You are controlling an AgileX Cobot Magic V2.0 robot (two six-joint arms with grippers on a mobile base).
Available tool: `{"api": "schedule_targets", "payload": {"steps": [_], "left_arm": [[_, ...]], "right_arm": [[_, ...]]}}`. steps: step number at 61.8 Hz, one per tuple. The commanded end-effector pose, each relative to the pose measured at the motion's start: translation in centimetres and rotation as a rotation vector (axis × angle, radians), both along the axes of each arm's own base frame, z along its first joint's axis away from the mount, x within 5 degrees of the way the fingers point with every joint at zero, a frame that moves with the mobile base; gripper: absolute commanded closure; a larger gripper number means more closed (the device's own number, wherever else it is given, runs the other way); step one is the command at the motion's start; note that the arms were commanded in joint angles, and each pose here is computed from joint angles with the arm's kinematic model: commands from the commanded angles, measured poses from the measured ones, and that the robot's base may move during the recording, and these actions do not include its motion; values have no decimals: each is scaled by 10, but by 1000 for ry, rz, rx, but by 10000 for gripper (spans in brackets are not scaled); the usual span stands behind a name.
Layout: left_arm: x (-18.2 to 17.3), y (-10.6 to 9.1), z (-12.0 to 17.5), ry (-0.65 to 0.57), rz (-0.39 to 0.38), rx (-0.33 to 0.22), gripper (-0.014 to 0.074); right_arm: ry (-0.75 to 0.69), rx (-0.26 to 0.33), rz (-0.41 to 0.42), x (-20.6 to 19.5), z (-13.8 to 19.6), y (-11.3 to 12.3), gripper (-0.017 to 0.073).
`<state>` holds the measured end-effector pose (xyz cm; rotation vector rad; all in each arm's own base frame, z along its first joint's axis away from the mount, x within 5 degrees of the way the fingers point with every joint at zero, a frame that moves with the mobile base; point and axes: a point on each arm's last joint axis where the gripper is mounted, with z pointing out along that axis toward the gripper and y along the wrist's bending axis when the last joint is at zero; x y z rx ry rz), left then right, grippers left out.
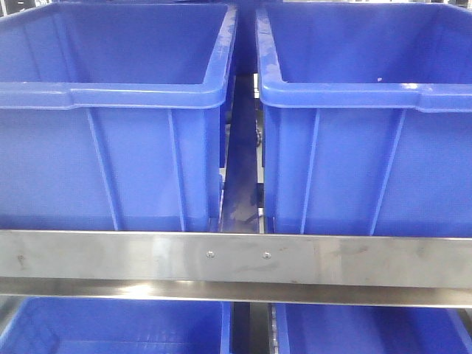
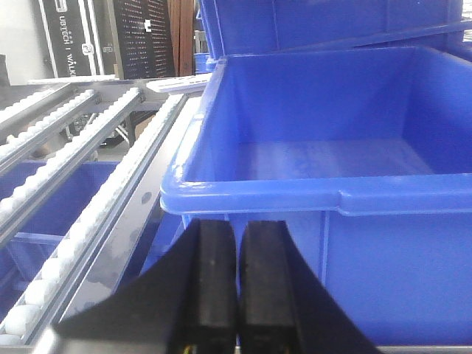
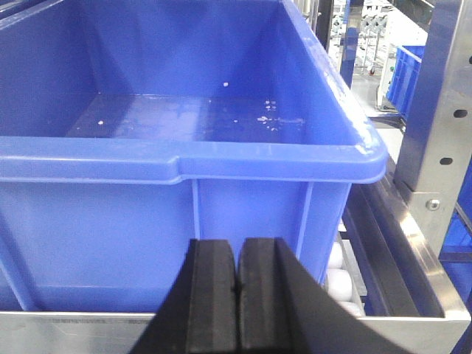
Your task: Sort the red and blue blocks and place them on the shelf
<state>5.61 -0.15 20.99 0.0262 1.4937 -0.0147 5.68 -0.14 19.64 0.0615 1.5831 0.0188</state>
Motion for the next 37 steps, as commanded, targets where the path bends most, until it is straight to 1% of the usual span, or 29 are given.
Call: {"api": "schedule_targets", "payload": {"steps": [1,37], "left_arm": [[0,0,-7,-52,1,-16,468],[0,0,-7,-52,1,-16,468]], "right_arm": [[-126,-8,-9,-3,16,0,510],[-126,-8,-9,-3,16,0,510]]}}
